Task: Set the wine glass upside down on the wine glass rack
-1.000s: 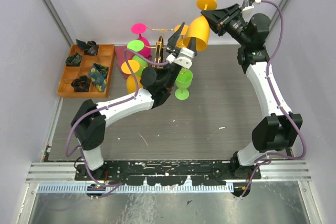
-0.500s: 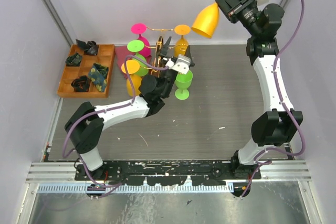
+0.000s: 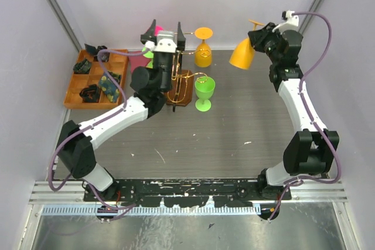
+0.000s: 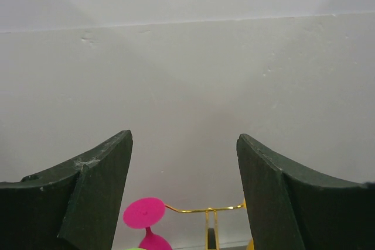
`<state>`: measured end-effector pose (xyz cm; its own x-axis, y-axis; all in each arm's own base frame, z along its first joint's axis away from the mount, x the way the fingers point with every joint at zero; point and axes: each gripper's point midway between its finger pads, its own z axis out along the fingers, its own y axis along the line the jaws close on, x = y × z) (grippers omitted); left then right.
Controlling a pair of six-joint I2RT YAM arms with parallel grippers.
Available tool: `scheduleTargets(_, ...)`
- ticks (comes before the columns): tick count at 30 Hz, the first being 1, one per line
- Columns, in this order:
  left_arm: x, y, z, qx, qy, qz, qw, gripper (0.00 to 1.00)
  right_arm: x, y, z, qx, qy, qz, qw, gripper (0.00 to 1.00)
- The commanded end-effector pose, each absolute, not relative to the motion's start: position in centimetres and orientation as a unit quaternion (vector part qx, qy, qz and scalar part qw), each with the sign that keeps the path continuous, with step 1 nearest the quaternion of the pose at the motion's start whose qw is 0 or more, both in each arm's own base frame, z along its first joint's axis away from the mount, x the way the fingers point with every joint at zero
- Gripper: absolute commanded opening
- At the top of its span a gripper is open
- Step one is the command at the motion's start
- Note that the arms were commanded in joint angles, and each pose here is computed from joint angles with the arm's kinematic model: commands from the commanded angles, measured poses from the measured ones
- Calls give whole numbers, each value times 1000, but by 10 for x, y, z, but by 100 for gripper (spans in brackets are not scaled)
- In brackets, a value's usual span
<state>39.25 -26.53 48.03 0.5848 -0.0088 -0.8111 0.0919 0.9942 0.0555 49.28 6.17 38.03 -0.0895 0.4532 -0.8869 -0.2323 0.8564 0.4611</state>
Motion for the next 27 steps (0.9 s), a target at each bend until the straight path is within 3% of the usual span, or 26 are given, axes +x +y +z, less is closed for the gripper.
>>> scheduleTargets(1, 396, -242, 501, 9, 476, -38, 878, 78, 467, 50, 429, 0, 632, 174, 755, 1)
scheduleTargets(10, 400, -212, 503, -9, 489, -20, 872, 78, 389, 80, 410, -124, 622, 123, 763, 1)
scheduleTargets(19, 406, -208, 496, -7, 495, -12, 869, 78, 317, 130, 360, -166, 618, 183, 746, 1)
scheduleTargets(27, 408, -211, 488, -8, 496, -19, 868, 78, 292, 155, 333, -175, 603, 224, 745, 1)
